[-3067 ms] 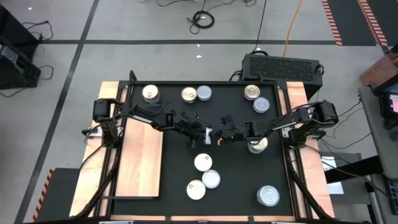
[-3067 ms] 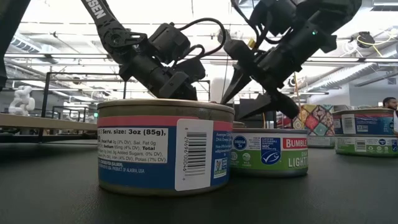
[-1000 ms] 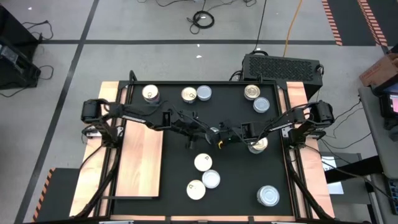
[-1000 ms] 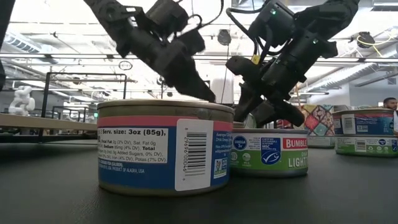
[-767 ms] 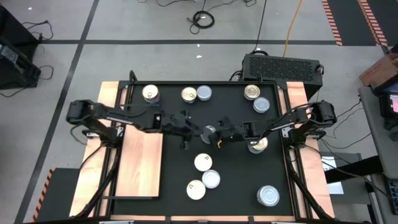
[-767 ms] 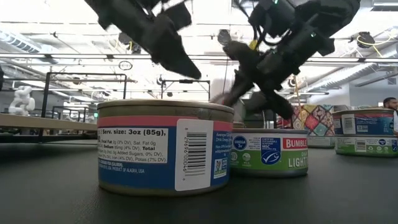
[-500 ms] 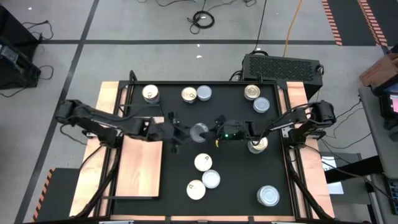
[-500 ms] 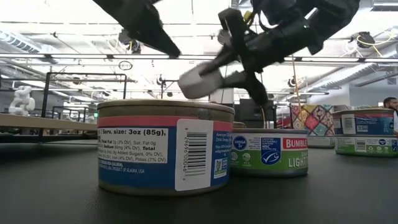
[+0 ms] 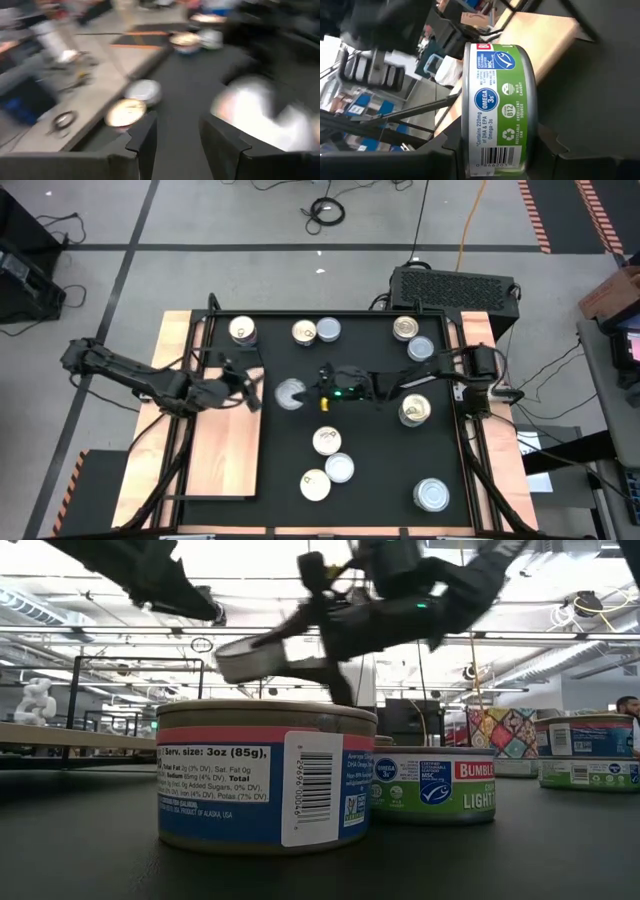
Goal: Stack canned seafood by type on shelf
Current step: Put the green tuna can on the shelf
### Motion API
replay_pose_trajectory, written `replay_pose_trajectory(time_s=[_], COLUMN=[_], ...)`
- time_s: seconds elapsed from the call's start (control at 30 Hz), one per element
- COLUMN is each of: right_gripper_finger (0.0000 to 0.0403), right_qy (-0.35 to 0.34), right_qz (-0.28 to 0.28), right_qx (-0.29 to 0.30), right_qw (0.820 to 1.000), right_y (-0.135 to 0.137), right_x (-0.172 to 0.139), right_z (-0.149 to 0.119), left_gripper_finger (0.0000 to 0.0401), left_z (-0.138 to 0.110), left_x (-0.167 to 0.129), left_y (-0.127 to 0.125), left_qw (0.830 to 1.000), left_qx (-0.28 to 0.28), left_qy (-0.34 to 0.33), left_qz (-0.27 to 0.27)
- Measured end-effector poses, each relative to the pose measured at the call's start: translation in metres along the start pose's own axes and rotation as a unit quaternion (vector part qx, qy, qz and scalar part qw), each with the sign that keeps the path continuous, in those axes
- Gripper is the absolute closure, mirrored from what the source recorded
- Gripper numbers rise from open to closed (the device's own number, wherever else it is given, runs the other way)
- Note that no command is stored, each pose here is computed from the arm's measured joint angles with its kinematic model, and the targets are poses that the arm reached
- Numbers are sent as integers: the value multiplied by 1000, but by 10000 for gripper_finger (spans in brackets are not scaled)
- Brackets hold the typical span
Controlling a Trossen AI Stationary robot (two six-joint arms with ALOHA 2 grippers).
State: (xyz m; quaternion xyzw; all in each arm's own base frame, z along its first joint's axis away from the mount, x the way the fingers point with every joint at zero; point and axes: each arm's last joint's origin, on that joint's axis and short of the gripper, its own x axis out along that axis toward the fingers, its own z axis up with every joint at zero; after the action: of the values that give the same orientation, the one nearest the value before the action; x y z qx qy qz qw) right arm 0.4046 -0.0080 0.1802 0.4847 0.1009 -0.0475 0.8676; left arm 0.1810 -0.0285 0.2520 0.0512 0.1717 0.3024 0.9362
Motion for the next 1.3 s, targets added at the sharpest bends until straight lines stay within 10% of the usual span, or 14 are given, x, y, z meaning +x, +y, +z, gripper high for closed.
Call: replay_pose_trajectory(time_s=[0.47, 1.3], right_gripper_finger=[271, 225], right_qy=[72, 65], right_qz=[13, -13], right_qx=[35, 41], right_qw=[997, 997], right_y=[-12, -44], right_x=[101, 115], right_z=[27, 33], left_gripper_finger=[254, 253], left_z=[-7, -7], left_x=[-7, -8], left_y=[15, 15], left_qw=[996, 996], left_qx=[-4, -7], left_qy=[-21, -24], left_qz=[87, 85])
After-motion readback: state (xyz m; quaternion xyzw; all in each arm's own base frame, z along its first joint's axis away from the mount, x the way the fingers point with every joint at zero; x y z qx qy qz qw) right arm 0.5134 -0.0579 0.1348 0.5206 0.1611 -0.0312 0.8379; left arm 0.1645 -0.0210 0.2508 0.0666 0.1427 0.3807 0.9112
